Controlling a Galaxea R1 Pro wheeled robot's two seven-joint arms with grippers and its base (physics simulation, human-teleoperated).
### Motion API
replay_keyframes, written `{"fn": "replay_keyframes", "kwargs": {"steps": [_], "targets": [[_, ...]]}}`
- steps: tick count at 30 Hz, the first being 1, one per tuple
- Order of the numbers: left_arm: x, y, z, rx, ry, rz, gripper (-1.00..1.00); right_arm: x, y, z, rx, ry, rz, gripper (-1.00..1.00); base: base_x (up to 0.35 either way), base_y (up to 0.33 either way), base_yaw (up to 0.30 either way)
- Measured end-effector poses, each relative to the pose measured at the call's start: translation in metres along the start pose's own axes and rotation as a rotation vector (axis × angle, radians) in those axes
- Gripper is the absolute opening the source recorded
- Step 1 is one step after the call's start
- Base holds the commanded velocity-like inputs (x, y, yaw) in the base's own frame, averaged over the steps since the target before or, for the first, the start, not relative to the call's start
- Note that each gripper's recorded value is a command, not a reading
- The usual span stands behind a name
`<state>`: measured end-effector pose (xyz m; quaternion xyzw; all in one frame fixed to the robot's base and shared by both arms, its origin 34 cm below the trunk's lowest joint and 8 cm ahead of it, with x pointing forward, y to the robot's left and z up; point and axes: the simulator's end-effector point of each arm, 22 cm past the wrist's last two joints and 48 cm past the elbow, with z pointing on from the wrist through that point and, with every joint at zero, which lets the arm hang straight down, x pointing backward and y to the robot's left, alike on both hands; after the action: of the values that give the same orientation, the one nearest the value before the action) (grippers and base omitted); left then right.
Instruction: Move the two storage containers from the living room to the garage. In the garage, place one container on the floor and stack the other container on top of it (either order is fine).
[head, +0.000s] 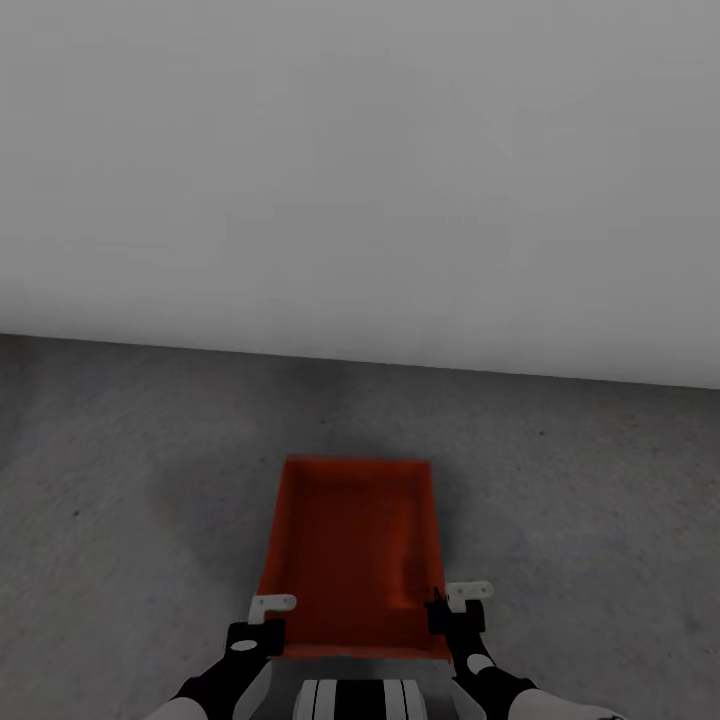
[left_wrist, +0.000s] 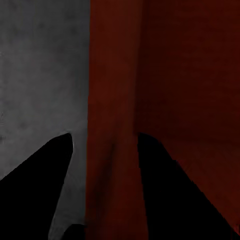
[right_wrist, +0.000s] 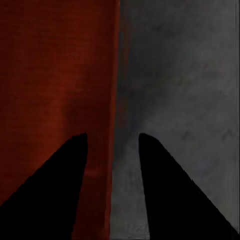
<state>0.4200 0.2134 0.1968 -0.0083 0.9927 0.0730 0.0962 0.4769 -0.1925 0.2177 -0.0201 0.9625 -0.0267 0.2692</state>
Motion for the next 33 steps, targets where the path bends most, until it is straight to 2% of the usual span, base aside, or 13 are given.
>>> {"fn": "replay_keyframes", "kwargs": {"steps": [33], "targets": [[-0.0042, -0.0005, -0.0001, 0.001, -0.009, 0.002, 1.00, -0.0006, 0.0006, 0.0000, -0.004, -0.003, -0.007, 1.00, 0.000, 0.000, 0.000]]}}
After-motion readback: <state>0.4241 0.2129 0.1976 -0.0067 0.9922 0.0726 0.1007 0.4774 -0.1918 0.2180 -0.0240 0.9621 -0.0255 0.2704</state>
